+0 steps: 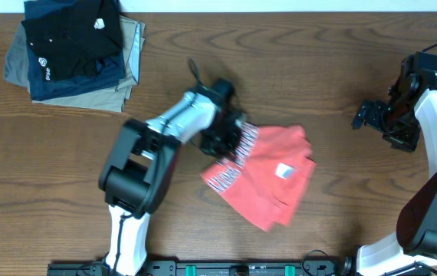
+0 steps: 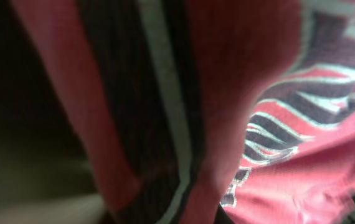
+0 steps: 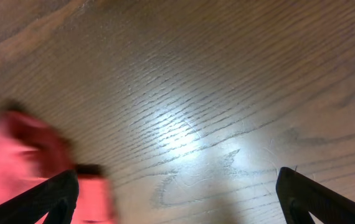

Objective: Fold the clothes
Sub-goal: 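Carry the folded shirt onto the clothes stack at upper left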

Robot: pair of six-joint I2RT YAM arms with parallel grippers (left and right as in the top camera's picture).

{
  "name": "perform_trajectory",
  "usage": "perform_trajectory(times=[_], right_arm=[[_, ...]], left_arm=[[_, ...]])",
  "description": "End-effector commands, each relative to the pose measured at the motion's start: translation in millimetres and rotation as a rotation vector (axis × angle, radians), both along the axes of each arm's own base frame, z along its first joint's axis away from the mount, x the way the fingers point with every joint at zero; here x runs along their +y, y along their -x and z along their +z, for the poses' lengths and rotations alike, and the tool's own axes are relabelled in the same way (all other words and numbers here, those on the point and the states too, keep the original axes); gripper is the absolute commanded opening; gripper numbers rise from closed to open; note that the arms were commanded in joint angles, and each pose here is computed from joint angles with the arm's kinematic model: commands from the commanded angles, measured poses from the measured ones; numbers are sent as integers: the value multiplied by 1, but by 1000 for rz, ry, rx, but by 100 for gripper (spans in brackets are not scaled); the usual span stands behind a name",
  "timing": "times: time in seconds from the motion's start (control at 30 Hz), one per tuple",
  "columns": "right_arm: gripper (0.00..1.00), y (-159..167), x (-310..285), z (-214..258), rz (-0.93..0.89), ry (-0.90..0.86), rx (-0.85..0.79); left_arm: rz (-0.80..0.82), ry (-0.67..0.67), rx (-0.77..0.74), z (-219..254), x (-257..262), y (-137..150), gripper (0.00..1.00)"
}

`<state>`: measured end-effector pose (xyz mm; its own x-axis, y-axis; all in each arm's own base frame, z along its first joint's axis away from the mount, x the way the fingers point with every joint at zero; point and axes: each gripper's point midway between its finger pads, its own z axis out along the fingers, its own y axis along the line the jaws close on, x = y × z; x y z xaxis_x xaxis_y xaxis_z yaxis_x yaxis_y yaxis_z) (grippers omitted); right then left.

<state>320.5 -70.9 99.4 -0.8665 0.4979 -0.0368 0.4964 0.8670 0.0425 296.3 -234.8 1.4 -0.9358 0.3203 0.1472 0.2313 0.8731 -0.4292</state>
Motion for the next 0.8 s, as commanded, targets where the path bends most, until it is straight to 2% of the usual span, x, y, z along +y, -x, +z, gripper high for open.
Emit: perform_trajectory(times=[0.0, 0.17, 0.43, 0.63, 0.77], right_arm=[[99, -2, 1, 3, -2, -1, -12], [99, -2, 1, 3, -2, -1, -12], [99, -2, 1, 3, -2, -1, -12], [99, -2, 1, 3, -2, -1, -12], [99, -2, 1, 3, -2, -1, -12]], left_arm=[[94, -327, -174, -6, 87, -63, 6], [60, -279, -341, 21, 119, -121, 6], [254, -314, -581, 85, 189, -205, 6], [366, -303, -767, 142, 226, -251, 6], [424, -299, -869, 173, 247, -272, 6]])
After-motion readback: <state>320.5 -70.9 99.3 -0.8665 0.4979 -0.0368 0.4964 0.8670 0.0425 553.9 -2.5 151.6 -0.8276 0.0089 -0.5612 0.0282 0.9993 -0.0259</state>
